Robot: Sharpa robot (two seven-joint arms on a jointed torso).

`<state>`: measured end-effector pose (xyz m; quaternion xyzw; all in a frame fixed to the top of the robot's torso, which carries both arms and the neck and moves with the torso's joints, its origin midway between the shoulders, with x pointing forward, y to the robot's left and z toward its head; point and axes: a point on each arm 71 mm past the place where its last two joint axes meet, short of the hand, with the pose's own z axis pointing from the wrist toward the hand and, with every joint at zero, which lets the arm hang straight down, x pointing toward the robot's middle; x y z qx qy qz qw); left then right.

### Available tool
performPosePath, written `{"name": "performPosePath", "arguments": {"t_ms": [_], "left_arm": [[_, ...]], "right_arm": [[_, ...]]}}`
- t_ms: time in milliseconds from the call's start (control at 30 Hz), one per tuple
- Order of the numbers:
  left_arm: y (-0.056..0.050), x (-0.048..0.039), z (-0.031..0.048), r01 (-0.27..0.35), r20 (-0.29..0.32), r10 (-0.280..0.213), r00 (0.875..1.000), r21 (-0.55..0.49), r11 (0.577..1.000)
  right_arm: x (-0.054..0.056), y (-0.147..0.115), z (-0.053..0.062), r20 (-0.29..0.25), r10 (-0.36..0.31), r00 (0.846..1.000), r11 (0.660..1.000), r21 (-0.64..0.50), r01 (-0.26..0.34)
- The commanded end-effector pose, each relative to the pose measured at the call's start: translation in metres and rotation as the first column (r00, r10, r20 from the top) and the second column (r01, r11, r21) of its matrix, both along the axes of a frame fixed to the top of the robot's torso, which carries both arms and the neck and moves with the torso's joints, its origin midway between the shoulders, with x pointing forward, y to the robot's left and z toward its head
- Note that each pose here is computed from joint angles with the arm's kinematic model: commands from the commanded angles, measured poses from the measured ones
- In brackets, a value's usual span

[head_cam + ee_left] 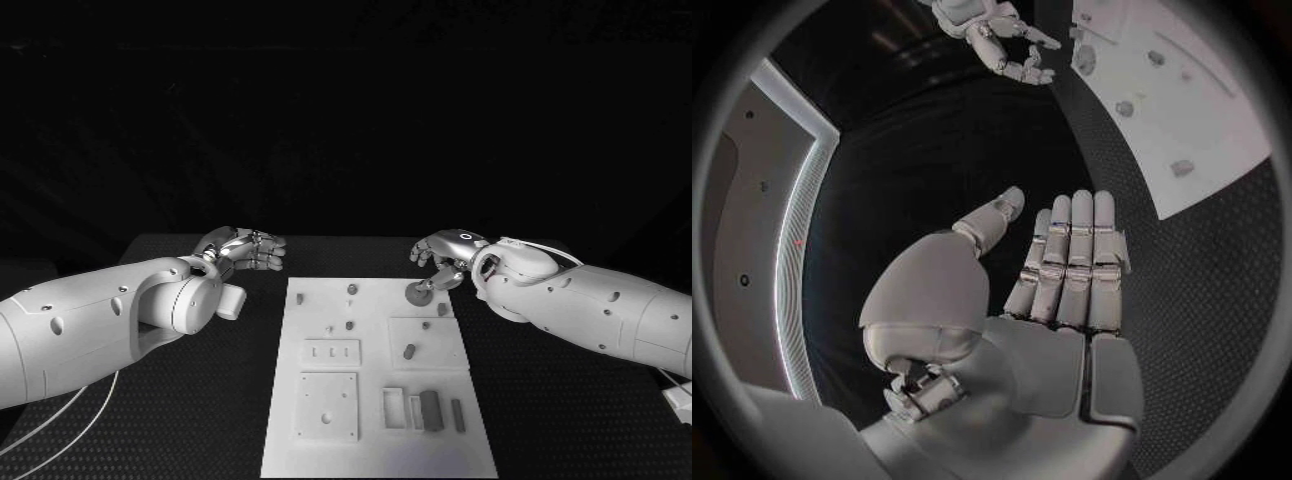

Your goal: Assemble the parts on the task board

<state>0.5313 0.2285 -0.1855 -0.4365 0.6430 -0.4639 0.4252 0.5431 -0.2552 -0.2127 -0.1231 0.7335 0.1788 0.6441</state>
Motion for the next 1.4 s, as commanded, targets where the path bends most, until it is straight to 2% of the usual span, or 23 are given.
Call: {"name": "performPosePath", "arguments": {"t_ms": [33, 200, 367, 567, 1067, 1400], "left_arm": [[-0.003, -0.0002, 0.0017, 0.025, 0.012, -0.025, 1.000, -0.010, 1.000], [-0.005, -0.0002, 0.0016, 0.031, 0.011, -0.030, 0.999, -0.011, 0.999], [-0.004, 0.0000, 0.0013, 0.031, 0.010, -0.031, 0.999, -0.010, 0.999], [-0.001, 0.0003, 0.0014, 0.024, 0.012, -0.024, 1.000, -0.006, 1.000], [-0.002, -0.0001, 0.0013, 0.029, 0.009, -0.029, 1.000, -0.007, 1.000], [-0.003, -0.0003, 0.0014, 0.032, 0.008, -0.032, 0.999, -0.005, 0.999]], "right_arm": [[-0.001, -0.003, -0.011, -0.030, -0.005, 1.000, 0.993, -0.119, 0.001], [-0.002, -0.005, -0.024, -0.048, -0.008, 0.999, 0.989, -0.145, 0.001], [-0.005, -0.006, -0.036, -0.099, -0.012, 0.995, 0.983, -0.185, -0.007], [-0.005, -0.008, -0.037, -0.077, -0.010, 0.997, 0.981, -0.193, -0.005], [-0.003, -0.009, -0.035, -0.037, -0.022, 0.999, 0.987, -0.160, 0.016], [0.001, -0.007, -0.039, -0.075, -0.028, 0.997, 0.986, -0.165, 0.015]]}}
